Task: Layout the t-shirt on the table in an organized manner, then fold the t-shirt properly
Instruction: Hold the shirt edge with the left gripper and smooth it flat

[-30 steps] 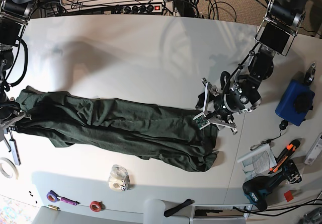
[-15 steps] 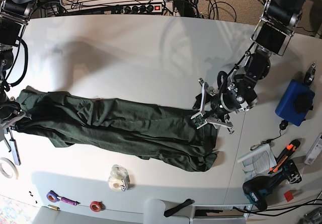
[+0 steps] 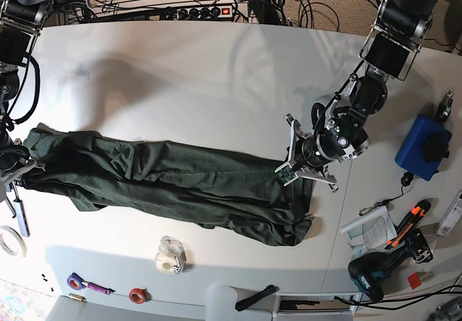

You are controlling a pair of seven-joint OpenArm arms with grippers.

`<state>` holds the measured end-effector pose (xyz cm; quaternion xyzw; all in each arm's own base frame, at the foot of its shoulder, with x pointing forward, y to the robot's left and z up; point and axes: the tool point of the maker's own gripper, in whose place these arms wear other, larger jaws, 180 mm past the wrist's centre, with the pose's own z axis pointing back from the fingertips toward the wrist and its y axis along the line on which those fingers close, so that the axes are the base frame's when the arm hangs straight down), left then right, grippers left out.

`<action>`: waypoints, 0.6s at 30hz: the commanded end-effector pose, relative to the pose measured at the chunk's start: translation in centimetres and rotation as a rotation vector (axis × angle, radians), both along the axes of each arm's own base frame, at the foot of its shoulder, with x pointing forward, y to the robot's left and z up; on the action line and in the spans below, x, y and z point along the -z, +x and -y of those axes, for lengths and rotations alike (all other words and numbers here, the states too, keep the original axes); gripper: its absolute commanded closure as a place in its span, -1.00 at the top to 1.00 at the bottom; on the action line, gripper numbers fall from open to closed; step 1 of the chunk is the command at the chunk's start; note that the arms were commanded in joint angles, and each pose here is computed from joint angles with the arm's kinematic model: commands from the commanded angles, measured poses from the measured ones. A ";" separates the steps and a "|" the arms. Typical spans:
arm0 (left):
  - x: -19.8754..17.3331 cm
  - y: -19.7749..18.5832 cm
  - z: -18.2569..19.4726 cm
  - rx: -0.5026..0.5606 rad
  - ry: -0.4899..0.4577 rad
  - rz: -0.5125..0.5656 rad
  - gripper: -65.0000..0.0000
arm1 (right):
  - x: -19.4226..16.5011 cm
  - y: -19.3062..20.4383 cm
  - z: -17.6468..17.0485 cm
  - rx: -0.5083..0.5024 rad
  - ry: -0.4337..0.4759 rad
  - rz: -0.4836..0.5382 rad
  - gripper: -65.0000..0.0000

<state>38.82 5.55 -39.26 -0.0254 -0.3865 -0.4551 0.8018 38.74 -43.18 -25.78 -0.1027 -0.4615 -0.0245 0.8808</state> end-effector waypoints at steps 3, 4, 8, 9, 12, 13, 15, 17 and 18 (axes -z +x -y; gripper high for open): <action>-2.9 1.5 -0.2 0.008 -0.008 0.078 -1.00 | -2.8 0.7 0.9 0.002 -0.034 0.066 -1.00; -3.5 1.5 -0.3 0.013 -0.003 0.095 -1.00 | -2.8 0.7 0.9 0.002 -0.034 0.067 -1.00; -7.3 1.7 -0.6 0.041 0.022 0.191 -1.00 | -2.9 0.7 1.0 0.003 -0.033 0.068 -1.00; -8.5 1.9 -0.8 0.031 0.023 0.227 -1.00 | -2.9 0.7 1.0 0.003 -0.032 0.068 -1.00; -12.0 1.9 -0.7 0.010 0.007 0.311 -1.00 | -3.1 0.7 1.0 0.003 -0.028 0.071 -1.00; -13.0 1.7 -0.5 0.012 0.003 0.331 -1.00 | -3.1 0.8 1.0 0.004 -0.028 0.071 -1.00; -14.1 1.4 -0.1 0.018 0.004 0.355 -1.00 | -3.2 0.8 1.0 0.004 -0.028 0.073 -1.00; -14.9 1.4 0.1 0.026 0.014 0.385 -1.00 | -3.6 1.1 0.8 0.001 -0.012 0.088 -1.00; -15.3 1.6 -0.1 0.027 0.034 0.413 -1.00 | -4.2 1.4 0.7 -0.001 0.000 0.105 -1.00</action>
